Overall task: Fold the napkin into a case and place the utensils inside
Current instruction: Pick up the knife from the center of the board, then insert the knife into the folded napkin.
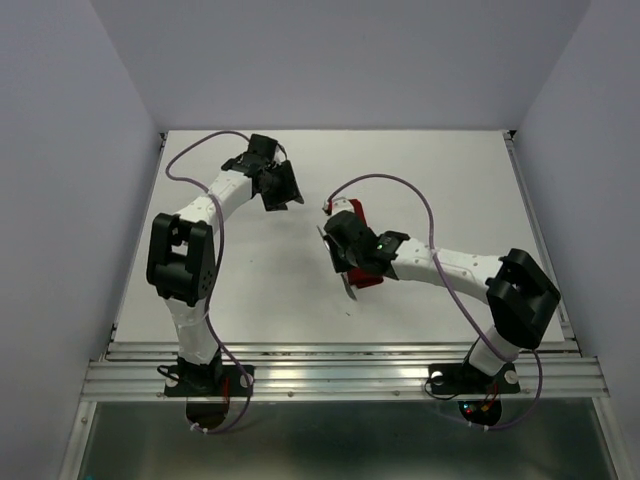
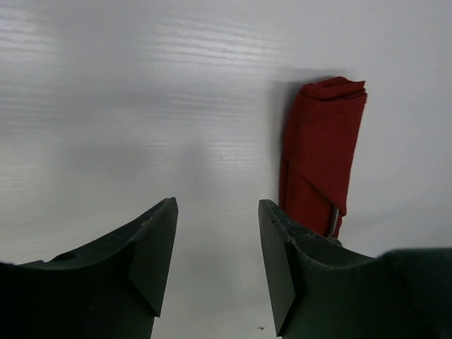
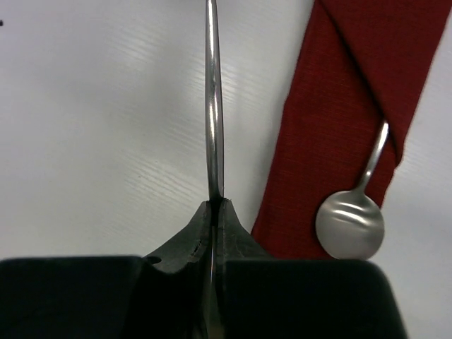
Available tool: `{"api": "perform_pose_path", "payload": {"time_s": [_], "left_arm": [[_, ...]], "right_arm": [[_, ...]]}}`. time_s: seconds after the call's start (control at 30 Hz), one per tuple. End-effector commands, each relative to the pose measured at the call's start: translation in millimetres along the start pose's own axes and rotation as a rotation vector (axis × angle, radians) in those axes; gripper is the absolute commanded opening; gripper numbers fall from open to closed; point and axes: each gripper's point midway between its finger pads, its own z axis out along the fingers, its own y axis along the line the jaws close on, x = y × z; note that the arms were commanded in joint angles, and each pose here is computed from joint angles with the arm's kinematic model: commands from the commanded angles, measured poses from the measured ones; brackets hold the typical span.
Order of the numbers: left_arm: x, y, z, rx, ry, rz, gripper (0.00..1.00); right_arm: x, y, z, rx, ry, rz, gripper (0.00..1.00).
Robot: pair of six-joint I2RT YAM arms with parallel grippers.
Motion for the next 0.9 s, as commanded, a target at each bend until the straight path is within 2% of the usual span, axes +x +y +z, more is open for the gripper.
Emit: {"api": "perform_pose_path", "payload": {"time_s": [0.0, 0.27, 0.5, 0.87], "left_arm": [[-5, -44, 1, 0.102, 0.014, 0.036, 0.61], [2, -91, 36, 0.221, 0.053, 0.087, 0.61], [-2, -107, 64, 0.240, 0.074, 0.126, 0.61], [15, -95, 97, 0.195, 0.138, 0.131, 0.60]], "right_arm": [[-3, -27, -13, 0.042, 0.006, 0.053, 0.01], [14, -67, -16, 0.090, 0.078, 0.117, 0.01], [23, -77, -8, 0.097, 0.137, 0.152, 0.01], [29, -70, 6, 0.075, 0.193, 0.133, 0.01]]}}
